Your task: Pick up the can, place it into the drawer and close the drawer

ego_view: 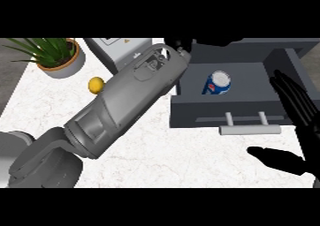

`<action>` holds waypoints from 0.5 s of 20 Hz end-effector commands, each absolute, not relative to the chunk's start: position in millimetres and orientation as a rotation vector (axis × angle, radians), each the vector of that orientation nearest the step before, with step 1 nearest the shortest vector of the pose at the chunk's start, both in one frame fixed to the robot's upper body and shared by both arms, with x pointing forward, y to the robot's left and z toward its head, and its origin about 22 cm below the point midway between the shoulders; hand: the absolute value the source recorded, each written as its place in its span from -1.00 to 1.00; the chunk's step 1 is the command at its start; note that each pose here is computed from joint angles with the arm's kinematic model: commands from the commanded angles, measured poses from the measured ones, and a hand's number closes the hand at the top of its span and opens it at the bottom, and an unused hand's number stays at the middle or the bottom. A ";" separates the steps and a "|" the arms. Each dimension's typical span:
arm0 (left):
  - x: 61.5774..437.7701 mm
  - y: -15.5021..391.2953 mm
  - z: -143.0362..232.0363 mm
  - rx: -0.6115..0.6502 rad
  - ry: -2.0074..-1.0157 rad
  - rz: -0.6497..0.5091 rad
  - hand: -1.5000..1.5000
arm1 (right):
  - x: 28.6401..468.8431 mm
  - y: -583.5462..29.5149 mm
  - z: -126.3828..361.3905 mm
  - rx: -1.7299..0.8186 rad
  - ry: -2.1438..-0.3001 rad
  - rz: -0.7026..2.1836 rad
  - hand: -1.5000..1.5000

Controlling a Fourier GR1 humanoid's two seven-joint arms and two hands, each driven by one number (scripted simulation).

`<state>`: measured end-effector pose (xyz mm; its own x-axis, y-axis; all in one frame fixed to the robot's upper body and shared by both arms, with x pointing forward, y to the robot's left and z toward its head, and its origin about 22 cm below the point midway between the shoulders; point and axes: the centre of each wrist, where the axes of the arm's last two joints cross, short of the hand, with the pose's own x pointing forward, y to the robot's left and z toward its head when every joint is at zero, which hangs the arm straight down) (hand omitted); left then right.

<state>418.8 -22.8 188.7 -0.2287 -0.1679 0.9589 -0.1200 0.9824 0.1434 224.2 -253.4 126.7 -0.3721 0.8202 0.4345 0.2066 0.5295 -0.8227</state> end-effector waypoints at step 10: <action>424.9 13.5 203.2 0.237 -1.779 -0.027 -1.00 | 286.6 -236.6 45.0 -1.039 -1.703 0.926 -1.00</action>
